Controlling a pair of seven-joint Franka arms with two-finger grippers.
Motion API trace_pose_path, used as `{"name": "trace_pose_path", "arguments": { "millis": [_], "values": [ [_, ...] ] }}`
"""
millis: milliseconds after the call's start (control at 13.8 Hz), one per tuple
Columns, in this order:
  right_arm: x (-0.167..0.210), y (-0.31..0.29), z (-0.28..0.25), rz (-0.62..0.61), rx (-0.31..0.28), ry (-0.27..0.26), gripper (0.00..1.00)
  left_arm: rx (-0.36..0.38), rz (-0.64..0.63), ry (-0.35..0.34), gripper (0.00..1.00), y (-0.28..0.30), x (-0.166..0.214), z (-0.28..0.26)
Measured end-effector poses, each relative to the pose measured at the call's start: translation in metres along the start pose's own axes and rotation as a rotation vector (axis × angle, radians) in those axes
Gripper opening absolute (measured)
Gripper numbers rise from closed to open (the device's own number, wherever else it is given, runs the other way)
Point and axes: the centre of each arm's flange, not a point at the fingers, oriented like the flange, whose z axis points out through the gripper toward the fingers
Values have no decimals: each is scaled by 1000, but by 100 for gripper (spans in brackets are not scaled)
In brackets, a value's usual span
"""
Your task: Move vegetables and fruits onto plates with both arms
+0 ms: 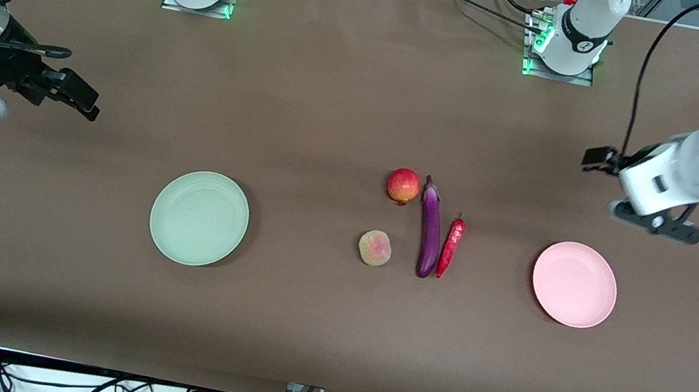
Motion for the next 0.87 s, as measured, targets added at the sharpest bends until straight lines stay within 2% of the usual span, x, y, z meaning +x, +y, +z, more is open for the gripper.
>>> {"name": "trace_pose_path", "arguments": {
  "millis": [291, 582, 873],
  "values": [
    [0, 0, 0, 0, 0, 0, 100, -6, 82, 24, 100, 45, 57, 64],
    [0, 0, 0, 0, 0, 1, 100, -19, 157, 102, 100, 65, 100, 116],
    [0, 0, 0, 0, 1, 2, 100, -25, 203, 167, 100, 87, 121, 191]
  ]
}}
